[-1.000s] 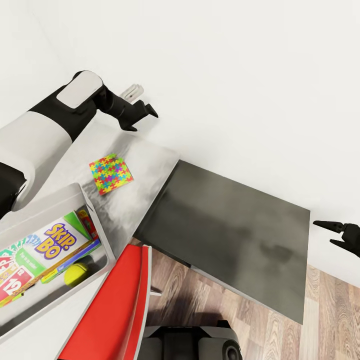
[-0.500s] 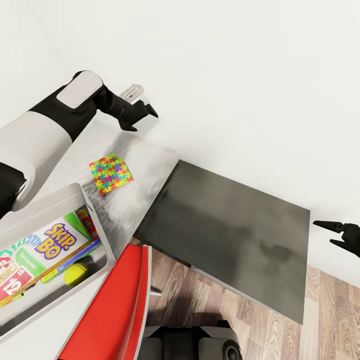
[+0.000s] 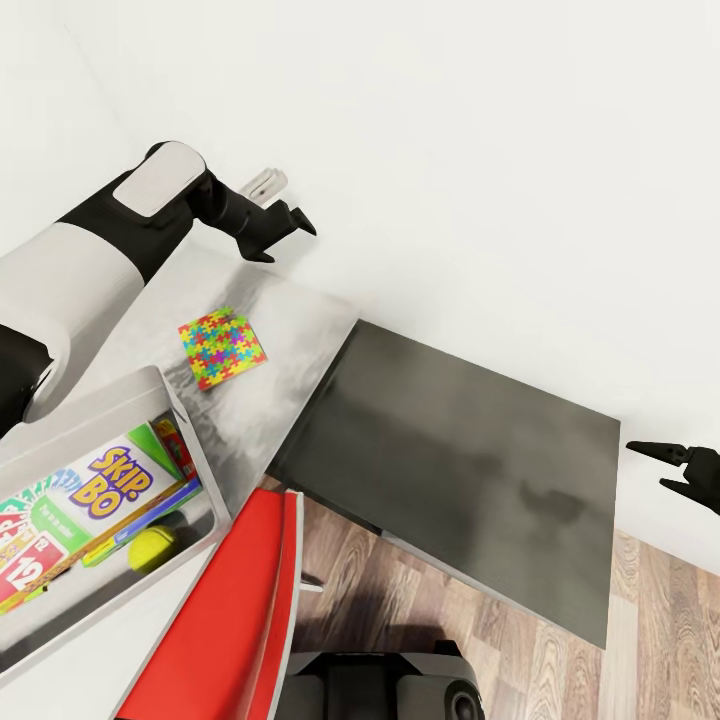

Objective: Put all the toys in the child's room - the three board games (two on the bed and one on the table), the two jigsaw puzzles on the table, and the tennis ball on the table - inside the toy box on the table in the child's room.

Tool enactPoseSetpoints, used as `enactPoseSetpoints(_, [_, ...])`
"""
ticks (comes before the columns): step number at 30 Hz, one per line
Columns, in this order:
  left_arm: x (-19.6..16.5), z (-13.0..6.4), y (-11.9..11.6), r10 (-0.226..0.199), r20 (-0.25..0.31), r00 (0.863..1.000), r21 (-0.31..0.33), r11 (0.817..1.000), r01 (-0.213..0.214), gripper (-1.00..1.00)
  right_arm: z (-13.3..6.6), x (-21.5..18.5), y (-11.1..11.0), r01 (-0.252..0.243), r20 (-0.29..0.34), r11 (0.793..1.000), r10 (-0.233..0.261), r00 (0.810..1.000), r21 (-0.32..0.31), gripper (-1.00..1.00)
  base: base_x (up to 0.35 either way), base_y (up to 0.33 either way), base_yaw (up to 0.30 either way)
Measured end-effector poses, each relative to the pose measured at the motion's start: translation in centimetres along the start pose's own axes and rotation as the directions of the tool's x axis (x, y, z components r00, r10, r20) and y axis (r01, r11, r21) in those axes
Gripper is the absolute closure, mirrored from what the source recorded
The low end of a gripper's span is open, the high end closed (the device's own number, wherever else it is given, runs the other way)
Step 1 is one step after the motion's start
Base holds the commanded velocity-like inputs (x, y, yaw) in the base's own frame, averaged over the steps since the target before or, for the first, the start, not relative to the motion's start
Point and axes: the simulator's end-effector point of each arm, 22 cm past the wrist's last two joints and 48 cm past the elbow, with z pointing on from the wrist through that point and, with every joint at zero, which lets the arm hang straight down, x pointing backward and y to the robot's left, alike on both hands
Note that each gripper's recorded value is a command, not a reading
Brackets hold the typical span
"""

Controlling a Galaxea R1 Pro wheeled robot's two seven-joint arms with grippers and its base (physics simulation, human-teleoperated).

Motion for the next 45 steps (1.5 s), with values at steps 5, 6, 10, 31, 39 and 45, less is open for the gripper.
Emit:
enactPoseSetpoints(5, [0.0, 0.0, 0.0, 0.000, 0.000, 1.000, 0.000, 1.000, 0.000, -1.00, 0.0, 0.0, 0.0, 0.000, 0.000, 1.000, 0.000, 1.000, 0.000, -1.00, 0.000, 0.000, 0.000])
enactPoseSetpoints(6, [-0.3, -0.2, 0.0, 0.001, 0.002, 1.000, 0.001, 1.000, -0.001, -1.00, 0.0, 0.0, 0.0, 0.000, 0.000, 1.000, 0.000, 1.000, -0.001, -1.00, 0.000, 0.000, 0.000])
enactPoseSetpoints(10, [-0.8, -0.8, 0.1, -0.011, 0.004, 1.000, 0.015, 1.000, 0.011, -1.00, -0.1, -0.3, 0.1, 0.006, 0.004, 1.000, -0.006, 1.000, 0.002, -1.00, 0.000, 0.000, 0.000])
enactPoseSetpoints(31, [-1.7, -1.6, 0.6, -0.050, 0.004, 0.999, 0.050, 0.998, 0.050, -1.00, -0.3, -0.8, 0.1, 0.021, 0.013, 1.000, -0.022, 1.000, 0.011, -1.00, 0.000, -0.052, 0.000])
enactPoseSetpoints(39, [-1.7, -1.7, 0.6, -0.055, 0.004, 0.998, 0.054, 0.997, 0.055, -1.00, -0.3, -0.8, 0.1, 0.020, 0.013, 1.000, -0.020, 1.000, 0.011, -1.00, 0.000, -0.029, 0.001])
enactPoseSetpoints(45, [-1.7, -1.7, 0.7, -0.057, 0.004, 0.998, 0.053, 0.997, 0.057, -1.00, -0.2, -0.7, 0.1, 0.019, 0.013, 1.000, -0.019, 1.000, 0.010, -1.00, 0.000, -0.011, 0.052])
